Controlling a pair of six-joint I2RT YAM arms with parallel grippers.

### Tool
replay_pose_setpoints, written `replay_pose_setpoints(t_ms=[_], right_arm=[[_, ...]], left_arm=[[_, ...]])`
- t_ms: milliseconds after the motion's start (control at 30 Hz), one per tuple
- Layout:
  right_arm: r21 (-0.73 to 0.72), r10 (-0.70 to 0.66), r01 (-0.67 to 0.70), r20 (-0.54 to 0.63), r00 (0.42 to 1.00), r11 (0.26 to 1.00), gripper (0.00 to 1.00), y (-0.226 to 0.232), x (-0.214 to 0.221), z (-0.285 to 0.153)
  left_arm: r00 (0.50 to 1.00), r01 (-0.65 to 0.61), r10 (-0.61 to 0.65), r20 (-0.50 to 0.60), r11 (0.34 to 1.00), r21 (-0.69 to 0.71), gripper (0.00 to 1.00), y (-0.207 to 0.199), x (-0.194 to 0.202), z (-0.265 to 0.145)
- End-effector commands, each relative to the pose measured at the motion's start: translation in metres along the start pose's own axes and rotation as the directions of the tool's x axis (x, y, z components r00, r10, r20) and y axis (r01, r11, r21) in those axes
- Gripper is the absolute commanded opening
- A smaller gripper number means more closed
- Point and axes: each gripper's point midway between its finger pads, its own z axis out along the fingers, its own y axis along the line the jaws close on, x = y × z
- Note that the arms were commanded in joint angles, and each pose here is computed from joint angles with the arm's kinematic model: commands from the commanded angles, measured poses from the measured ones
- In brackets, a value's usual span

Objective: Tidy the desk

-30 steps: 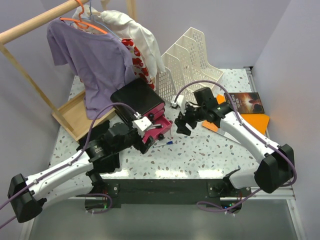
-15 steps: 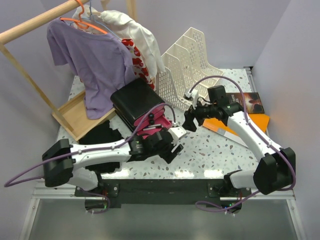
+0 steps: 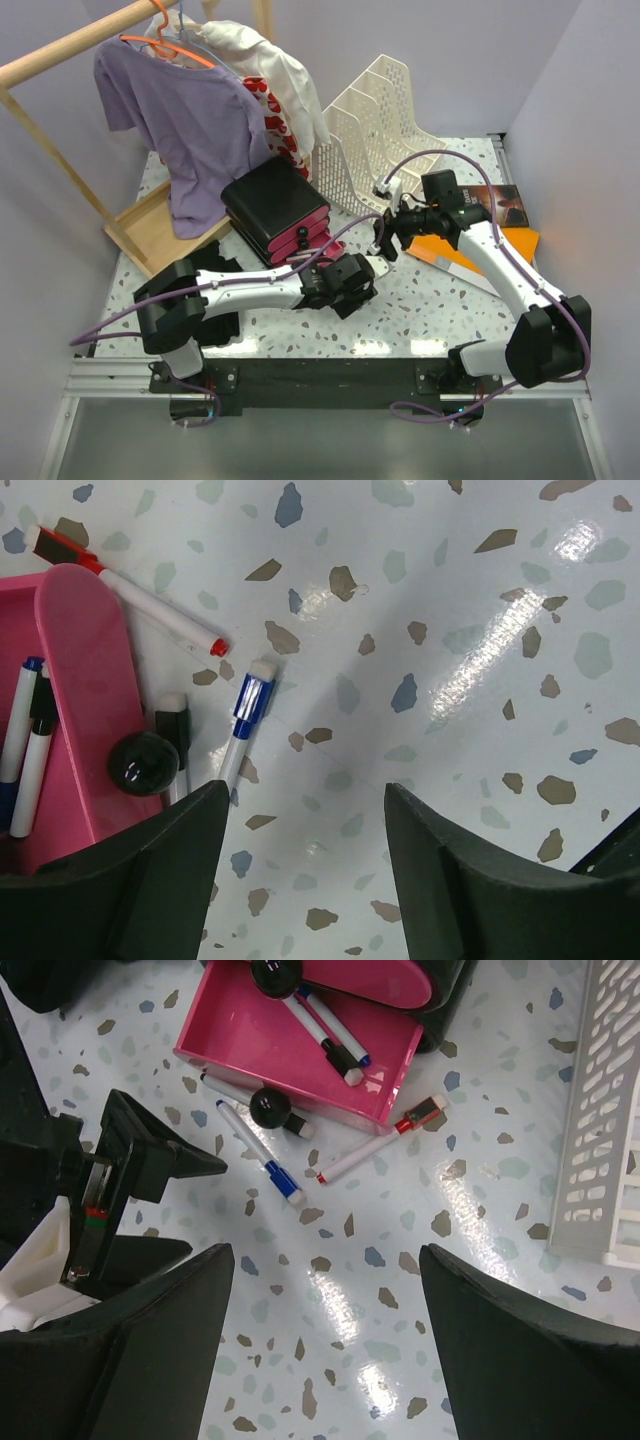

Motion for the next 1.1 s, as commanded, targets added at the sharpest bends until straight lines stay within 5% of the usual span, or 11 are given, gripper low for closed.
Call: replay_pose_setpoints(t_ms=[0,1067], right_arm=[[-0.032,-0.013,0.013,0.006,1.0,0.999,0.8,0.005,-0.003,-0.001],[-0.044,-0.005,0.005,-0.015,1.0,0.999,0.8,0.002,0.003,0.003]], left_arm=[[1.0,0.001,-0.001,0.012,1.0,-0.002,0.68,0.015,-0.004,0.005],[0.997,0.0,0.008,-0.071,0.993,0.116,0.49,0.033,0.012,0.051]])
